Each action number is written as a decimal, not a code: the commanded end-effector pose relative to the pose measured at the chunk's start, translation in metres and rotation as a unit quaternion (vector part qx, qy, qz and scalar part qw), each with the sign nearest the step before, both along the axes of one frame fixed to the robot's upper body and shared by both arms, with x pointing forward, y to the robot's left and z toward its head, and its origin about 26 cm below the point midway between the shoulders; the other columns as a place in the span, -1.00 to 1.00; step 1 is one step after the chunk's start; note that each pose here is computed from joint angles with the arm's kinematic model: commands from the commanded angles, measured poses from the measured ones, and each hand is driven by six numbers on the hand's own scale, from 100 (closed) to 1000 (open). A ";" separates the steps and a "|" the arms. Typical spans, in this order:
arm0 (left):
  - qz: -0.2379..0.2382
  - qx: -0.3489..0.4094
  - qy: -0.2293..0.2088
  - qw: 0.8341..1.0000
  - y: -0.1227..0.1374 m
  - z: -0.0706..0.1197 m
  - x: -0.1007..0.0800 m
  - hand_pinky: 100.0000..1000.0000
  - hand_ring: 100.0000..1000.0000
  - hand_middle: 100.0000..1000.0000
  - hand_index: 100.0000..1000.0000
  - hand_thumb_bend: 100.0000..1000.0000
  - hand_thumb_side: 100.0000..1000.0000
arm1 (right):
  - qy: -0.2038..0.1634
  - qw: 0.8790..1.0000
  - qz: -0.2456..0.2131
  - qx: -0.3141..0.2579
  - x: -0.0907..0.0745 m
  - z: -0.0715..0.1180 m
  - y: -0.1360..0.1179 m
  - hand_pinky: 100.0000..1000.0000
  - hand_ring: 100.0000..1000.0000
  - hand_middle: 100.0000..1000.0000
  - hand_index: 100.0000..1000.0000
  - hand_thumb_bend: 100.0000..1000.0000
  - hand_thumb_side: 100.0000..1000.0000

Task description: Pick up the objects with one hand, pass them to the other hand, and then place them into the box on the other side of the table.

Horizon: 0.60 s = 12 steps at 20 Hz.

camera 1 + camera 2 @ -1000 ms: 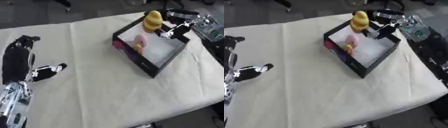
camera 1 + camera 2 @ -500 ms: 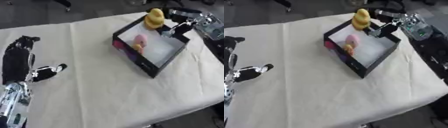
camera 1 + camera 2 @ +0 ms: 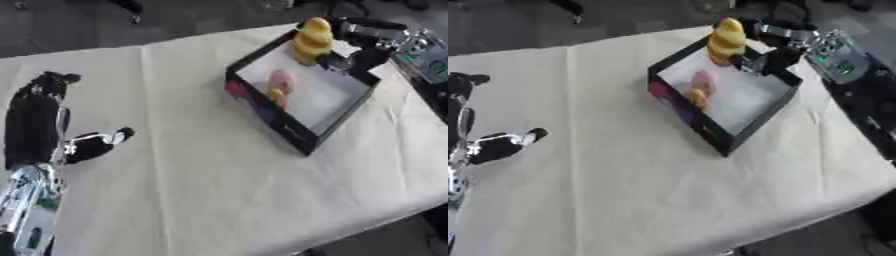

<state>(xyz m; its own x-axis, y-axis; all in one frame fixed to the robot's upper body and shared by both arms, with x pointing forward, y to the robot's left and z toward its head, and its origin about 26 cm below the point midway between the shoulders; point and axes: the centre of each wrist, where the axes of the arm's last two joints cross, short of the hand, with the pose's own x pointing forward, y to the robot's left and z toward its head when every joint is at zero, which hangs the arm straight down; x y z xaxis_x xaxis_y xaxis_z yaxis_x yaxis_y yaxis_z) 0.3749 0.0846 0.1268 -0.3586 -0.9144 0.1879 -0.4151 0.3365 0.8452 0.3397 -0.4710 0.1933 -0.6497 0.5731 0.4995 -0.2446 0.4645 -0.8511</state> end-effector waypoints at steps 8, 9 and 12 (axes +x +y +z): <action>0.002 0.003 -0.019 1.000 0.003 0.009 0.001 0.58 0.47 0.26 0.50 0.82 -0.33 | -0.037 0.989 0.141 -0.034 -0.009 0.024 -0.012 1.00 1.00 1.00 0.85 -1.00 -0.24; 0.001 0.003 -0.019 1.000 0.002 0.009 0.001 0.58 0.47 0.26 0.50 0.82 -0.33 | -0.032 0.990 0.136 -0.023 -0.009 0.023 -0.014 1.00 1.00 1.00 0.82 -1.00 -0.31; 0.001 0.002 -0.018 1.000 0.003 0.008 0.001 0.57 0.47 0.26 0.50 0.82 -0.33 | -0.028 0.990 0.140 0.006 -0.008 0.023 -0.011 1.00 1.00 1.00 0.88 -1.00 -0.18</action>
<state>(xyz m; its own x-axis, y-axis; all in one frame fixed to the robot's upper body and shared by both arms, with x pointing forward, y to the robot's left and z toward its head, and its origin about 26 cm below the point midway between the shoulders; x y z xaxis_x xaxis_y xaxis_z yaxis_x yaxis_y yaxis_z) 0.3749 0.0847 0.1267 -0.3596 -0.9146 0.1847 -0.4185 0.3350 0.8442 0.3336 -0.4764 0.1962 -0.6388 0.4046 0.6544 -0.3127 0.6406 -0.7013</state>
